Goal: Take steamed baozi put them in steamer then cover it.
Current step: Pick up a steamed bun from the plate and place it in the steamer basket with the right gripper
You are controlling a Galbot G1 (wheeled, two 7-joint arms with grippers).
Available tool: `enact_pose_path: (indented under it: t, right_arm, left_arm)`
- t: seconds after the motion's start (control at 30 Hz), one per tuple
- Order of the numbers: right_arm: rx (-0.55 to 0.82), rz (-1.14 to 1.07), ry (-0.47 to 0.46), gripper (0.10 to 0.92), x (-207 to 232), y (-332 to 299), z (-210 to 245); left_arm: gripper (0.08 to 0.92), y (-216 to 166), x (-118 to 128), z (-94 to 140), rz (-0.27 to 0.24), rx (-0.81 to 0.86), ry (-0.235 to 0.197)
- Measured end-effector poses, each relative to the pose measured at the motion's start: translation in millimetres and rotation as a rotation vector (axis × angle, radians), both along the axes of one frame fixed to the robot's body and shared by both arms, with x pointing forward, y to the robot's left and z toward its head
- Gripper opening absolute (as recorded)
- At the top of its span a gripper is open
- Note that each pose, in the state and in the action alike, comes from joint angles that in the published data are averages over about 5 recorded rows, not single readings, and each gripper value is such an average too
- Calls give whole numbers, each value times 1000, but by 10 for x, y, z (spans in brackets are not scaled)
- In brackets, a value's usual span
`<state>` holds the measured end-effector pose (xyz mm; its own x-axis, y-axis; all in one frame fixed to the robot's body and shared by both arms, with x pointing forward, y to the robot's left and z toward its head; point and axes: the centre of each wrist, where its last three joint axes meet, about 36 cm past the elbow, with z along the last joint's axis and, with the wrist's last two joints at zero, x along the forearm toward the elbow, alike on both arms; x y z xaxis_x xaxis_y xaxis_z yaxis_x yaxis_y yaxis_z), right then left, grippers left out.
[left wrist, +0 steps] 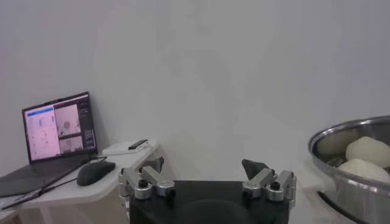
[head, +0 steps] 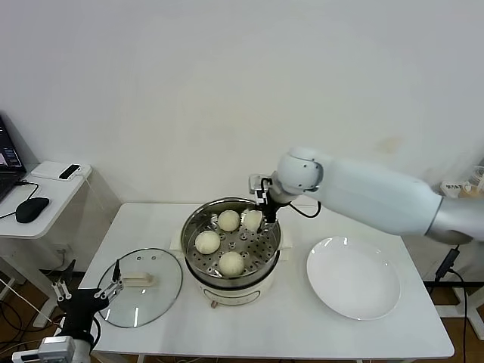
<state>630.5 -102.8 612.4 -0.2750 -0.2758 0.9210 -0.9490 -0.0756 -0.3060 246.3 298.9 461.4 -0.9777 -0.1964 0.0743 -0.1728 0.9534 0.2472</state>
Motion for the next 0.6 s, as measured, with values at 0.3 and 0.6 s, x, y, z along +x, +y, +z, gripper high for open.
enact_pose_path:
  t: [0.3, 0.6]
  right_arm:
    - [-19, -31, 14, 628, 21, 148, -224]
    - [-37, -39, 21, 666, 16, 168, -282]
  left_arm:
    - [823, 21, 12, -3, 5, 2, -3]
    - [823, 37, 18, -23, 11, 2, -2]
